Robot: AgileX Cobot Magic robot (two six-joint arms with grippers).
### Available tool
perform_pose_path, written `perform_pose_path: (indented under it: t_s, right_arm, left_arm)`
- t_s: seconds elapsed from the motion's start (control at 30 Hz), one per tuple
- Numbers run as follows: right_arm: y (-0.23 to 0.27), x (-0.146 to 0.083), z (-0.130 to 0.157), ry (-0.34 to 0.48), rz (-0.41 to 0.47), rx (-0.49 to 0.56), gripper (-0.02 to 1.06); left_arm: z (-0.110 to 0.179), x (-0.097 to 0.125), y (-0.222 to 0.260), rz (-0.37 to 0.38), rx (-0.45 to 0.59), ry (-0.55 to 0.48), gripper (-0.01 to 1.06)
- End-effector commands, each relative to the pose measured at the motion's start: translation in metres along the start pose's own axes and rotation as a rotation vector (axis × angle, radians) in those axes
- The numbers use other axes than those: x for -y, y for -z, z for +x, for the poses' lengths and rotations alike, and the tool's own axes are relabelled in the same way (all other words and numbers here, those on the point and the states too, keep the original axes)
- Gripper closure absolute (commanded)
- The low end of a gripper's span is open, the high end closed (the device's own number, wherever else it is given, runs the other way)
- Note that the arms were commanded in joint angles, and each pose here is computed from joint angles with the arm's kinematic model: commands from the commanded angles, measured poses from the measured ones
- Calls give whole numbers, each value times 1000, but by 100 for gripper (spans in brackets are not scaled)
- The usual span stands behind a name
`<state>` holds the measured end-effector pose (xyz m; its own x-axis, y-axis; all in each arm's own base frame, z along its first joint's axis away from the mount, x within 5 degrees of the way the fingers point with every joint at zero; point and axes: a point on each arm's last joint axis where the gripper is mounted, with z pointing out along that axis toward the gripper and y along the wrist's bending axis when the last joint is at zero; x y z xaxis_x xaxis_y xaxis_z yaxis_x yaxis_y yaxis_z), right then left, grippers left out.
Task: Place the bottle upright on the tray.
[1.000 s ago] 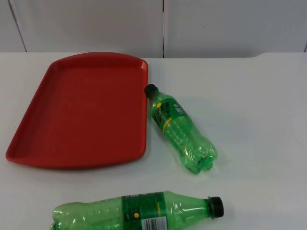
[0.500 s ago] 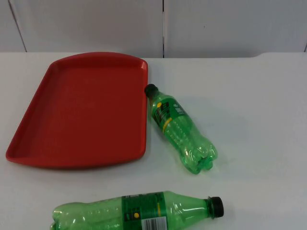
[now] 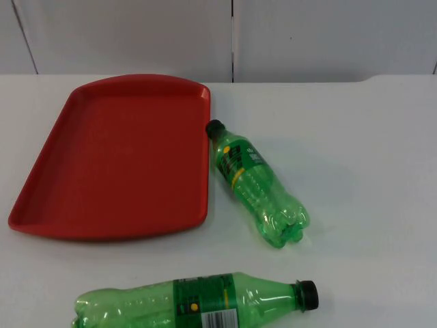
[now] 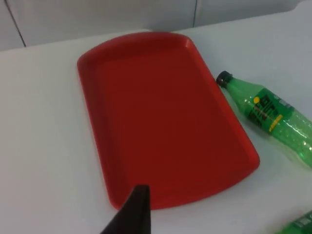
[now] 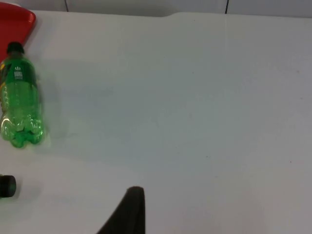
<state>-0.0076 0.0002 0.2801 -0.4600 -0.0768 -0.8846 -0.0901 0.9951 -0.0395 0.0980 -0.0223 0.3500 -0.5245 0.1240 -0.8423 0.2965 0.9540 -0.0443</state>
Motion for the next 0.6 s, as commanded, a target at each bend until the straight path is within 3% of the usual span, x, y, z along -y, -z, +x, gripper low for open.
perform_pose_path:
  t_s: [0.0,0.57]
  right_arm:
    - [0,0,0,2,5,7,8]
    - [0,0,0,2,5,7,8]
  left_arm:
    - [-16,0,-3,40,33,-20,0]
    - [-39,4,-43,281,-32,-123,0]
